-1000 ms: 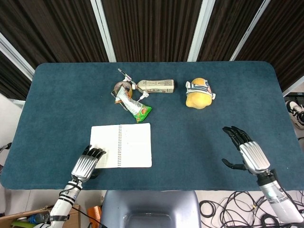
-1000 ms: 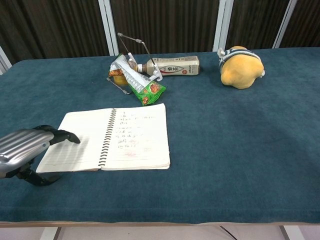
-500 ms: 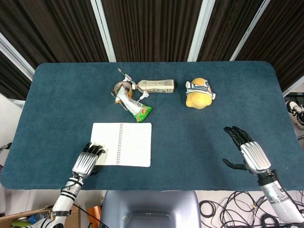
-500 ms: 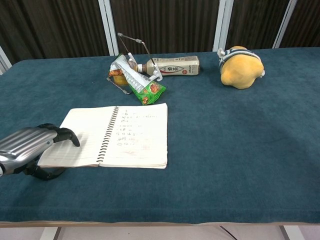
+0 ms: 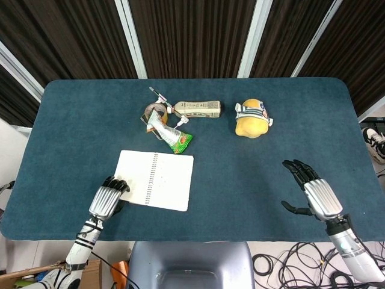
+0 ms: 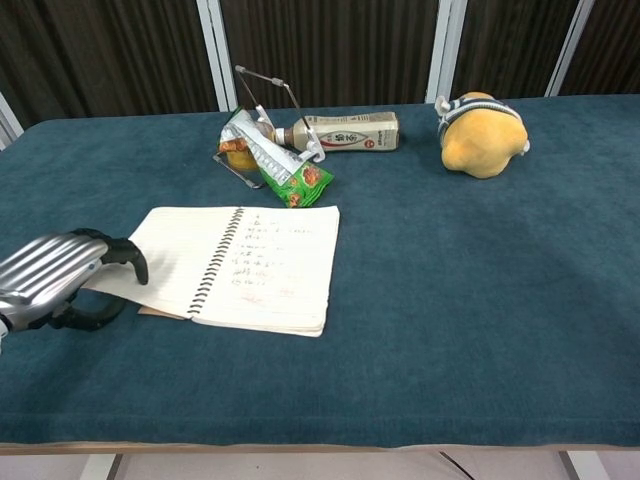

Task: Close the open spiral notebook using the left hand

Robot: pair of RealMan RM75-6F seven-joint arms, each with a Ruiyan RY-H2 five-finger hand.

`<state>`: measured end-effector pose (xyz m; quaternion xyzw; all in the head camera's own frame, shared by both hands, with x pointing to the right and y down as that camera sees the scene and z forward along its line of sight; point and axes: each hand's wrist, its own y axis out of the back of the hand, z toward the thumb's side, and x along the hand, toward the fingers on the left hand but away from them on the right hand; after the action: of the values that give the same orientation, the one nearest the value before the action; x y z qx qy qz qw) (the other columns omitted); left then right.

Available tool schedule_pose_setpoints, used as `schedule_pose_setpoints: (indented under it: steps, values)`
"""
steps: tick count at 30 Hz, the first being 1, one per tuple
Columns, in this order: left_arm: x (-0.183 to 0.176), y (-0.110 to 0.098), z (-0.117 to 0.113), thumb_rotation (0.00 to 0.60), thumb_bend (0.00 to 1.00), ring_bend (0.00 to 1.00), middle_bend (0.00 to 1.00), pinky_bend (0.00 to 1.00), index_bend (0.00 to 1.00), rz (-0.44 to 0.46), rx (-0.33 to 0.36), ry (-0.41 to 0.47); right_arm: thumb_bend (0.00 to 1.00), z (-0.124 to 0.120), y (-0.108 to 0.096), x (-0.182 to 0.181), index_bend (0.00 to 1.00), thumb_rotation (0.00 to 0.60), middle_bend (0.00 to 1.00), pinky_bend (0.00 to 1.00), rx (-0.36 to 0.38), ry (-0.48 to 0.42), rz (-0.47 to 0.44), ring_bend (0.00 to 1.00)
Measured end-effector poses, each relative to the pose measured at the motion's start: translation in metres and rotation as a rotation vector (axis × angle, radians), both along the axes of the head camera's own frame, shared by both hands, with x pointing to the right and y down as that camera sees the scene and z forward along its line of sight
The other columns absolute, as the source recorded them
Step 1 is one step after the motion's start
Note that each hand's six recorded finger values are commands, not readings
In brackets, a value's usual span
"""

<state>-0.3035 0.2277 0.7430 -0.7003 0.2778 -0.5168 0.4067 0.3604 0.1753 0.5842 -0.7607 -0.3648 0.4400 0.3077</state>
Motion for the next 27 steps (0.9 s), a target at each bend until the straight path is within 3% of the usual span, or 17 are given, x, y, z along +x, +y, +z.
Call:
schedule_pose_setpoints:
  steps: [3,8,13,18,23,27]
  values:
    - [-0.001,-0.005,-0.004,0.6,0.6,0.43,0.49,0.36,0.6,0.041,0.076,0.004,0.16,-0.002,0.0,0.0,0.06,0.6,0.07,0.11,0.003,-0.001,0.0,0.02]
    - [0.003,-0.01,-0.01,0.6,0.59,0.45,0.5,0.39,0.62,0.137,0.186,0.013,0.16,-0.004,0.0,0.0,0.06,0.6,0.07,0.11,0.007,-0.009,0.004,0.02]
    - [0.012,-0.014,-0.025,0.6,0.59,0.45,0.5,0.38,0.62,0.261,0.318,0.012,0.16,-0.006,0.0,0.001,0.06,0.6,0.07,0.11,0.01,-0.009,0.006,0.02]
    - [0.032,-0.012,-0.046,0.6,0.57,0.41,0.46,0.33,0.61,0.459,0.47,0.022,0.16,-0.009,-0.001,0.001,0.06,0.6,0.07,0.11,0.018,-0.008,0.01,0.02]
    - [0.059,-0.013,-0.053,0.6,0.45,0.31,0.35,0.27,0.49,0.669,0.573,0.012,0.16,-0.01,0.0,0.002,0.06,0.6,0.07,0.11,0.019,-0.005,0.013,0.02]
    - [0.08,-0.019,-0.052,0.6,0.34,0.22,0.24,0.22,0.32,0.746,0.616,-0.002,0.16,-0.011,-0.001,0.001,0.06,0.6,0.07,0.11,0.022,-0.006,0.015,0.02]
